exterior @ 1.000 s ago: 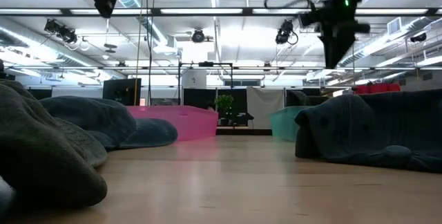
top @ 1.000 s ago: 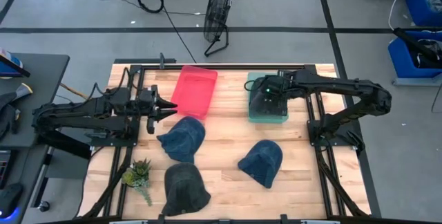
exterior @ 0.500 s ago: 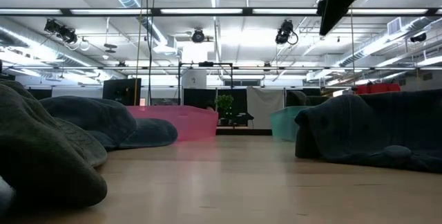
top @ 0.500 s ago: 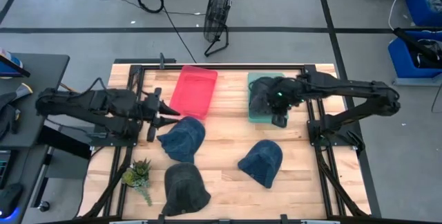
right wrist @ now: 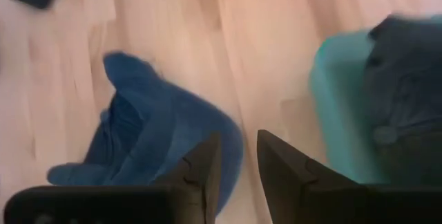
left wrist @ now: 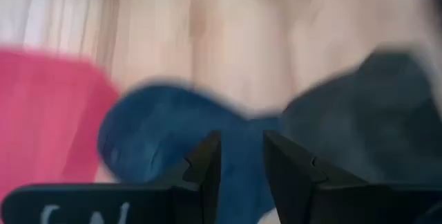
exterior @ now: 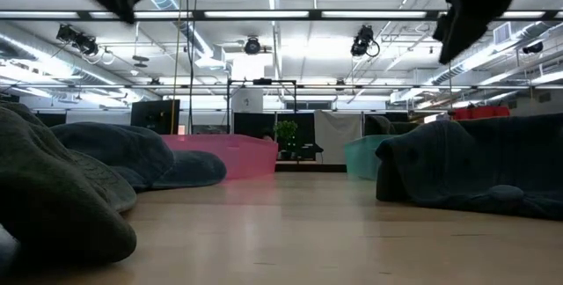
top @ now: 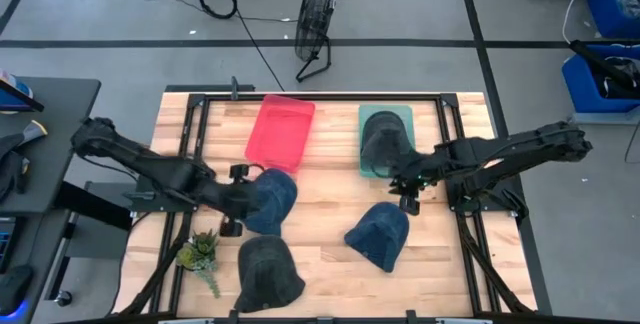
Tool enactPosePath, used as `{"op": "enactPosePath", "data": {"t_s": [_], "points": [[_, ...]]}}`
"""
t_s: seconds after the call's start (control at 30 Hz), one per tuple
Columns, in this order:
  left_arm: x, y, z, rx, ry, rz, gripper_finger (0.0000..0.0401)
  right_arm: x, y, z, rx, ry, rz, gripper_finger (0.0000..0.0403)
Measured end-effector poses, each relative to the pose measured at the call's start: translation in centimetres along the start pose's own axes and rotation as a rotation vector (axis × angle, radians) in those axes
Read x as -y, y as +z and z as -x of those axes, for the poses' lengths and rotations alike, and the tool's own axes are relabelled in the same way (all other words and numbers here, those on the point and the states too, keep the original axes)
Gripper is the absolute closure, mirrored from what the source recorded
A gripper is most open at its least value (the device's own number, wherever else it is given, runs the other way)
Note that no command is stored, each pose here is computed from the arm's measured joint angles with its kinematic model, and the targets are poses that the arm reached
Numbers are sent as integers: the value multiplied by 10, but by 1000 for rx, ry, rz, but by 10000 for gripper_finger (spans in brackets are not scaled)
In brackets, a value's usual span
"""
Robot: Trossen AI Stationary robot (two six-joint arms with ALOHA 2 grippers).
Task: Pick & Place hat
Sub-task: Put the left blue cap into the red bin
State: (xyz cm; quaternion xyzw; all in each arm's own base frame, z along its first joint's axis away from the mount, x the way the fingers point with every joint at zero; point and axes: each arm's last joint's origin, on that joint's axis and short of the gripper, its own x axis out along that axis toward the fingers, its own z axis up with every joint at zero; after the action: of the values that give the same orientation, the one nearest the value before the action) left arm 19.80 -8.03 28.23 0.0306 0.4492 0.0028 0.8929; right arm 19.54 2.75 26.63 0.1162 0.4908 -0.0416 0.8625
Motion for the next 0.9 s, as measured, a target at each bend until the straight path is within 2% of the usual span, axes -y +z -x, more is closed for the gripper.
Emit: {"op": "enactPosePath", "data": {"t_s": [0.17,0.3,0.67,0.9], "points": [[-2,1,-35,-144,71,12,288,0,-13,-16,-31,-1,-47,303],[-11,1,-58,-248,76,15,283,-1,-16,-19,-37,-1,-53,302],[-39,-1,-101,-412,125,-79,198,-2,-12,-19,11,18,-44,302],[-50,-10,-134,-548,133,-118,204,-2,-11,-19,12,18,-44,302]]}}
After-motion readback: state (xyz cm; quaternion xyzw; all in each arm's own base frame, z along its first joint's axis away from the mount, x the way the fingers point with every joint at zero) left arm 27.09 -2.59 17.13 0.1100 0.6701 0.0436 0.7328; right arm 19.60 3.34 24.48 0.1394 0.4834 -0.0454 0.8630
